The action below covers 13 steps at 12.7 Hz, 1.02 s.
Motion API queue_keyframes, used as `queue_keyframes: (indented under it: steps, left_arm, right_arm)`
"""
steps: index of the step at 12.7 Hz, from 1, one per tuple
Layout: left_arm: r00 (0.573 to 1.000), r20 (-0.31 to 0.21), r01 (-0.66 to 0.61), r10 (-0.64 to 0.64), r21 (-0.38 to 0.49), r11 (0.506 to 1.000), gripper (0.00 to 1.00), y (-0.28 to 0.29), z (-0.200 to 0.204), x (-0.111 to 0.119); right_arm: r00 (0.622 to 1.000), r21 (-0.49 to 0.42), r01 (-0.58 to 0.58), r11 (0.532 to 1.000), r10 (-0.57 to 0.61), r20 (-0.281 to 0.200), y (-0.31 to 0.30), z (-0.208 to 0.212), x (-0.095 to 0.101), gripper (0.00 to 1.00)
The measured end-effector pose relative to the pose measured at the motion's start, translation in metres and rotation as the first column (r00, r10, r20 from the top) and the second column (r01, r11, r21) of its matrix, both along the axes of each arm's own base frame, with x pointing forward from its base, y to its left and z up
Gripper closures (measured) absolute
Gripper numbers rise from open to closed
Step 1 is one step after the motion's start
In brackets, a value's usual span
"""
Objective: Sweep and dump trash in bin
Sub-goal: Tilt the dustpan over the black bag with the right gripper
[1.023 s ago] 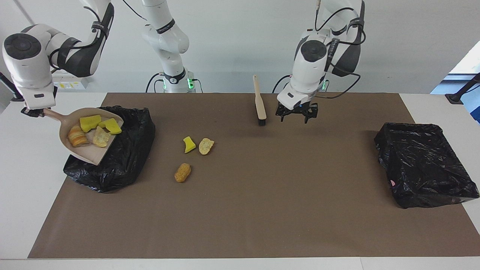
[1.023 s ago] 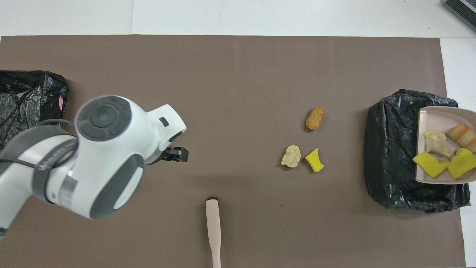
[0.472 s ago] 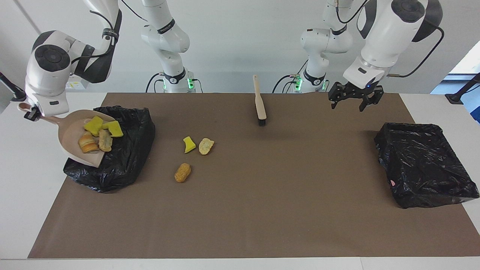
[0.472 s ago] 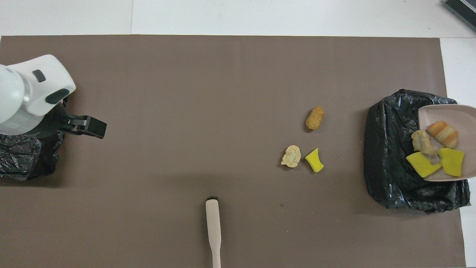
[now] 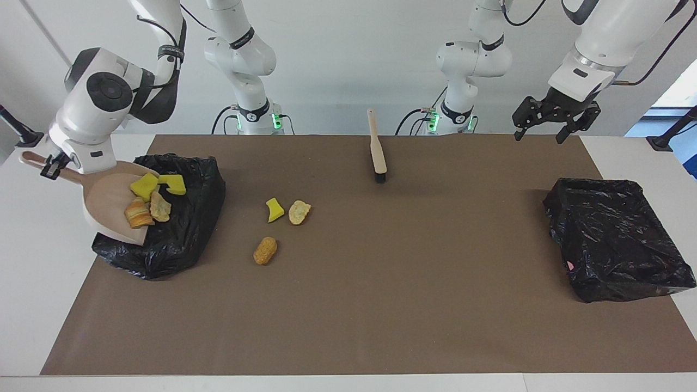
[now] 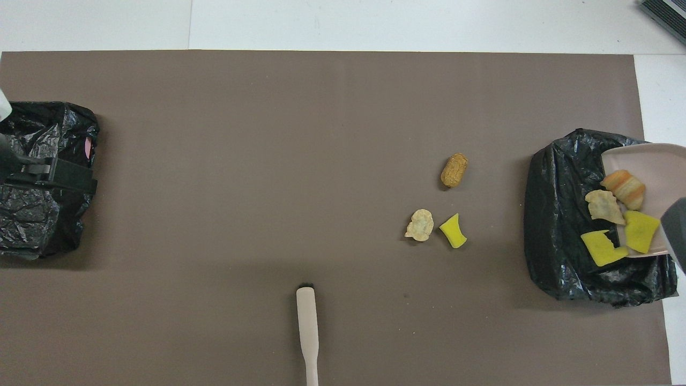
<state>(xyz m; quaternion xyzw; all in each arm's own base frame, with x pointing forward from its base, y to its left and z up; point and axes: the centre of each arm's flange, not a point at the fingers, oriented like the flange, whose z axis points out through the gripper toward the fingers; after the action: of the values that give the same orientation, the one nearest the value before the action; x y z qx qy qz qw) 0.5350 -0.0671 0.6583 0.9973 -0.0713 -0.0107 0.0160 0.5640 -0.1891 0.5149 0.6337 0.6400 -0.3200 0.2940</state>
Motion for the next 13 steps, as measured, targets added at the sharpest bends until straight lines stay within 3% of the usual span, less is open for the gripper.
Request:
queue_keyframes:
  steps: [6,13]
  left_arm:
    - [1.000,0.017,0.012,-0.012,-0.003,1.000,0.00,-0.004,0.009,-0.001]
    - [0.997,-0.008,0.076,-0.076,-0.018,0.997,0.00,-0.005,0.013,-0.010]
  right_arm:
    - [0.998,-0.116,-0.061,0.991,0.059,-0.024,0.030,0.020,0.007,0.68]
    - [0.992,-0.197,-0.120,0.973,0.111,-0.053,0.071,0.028,0.013,0.68]
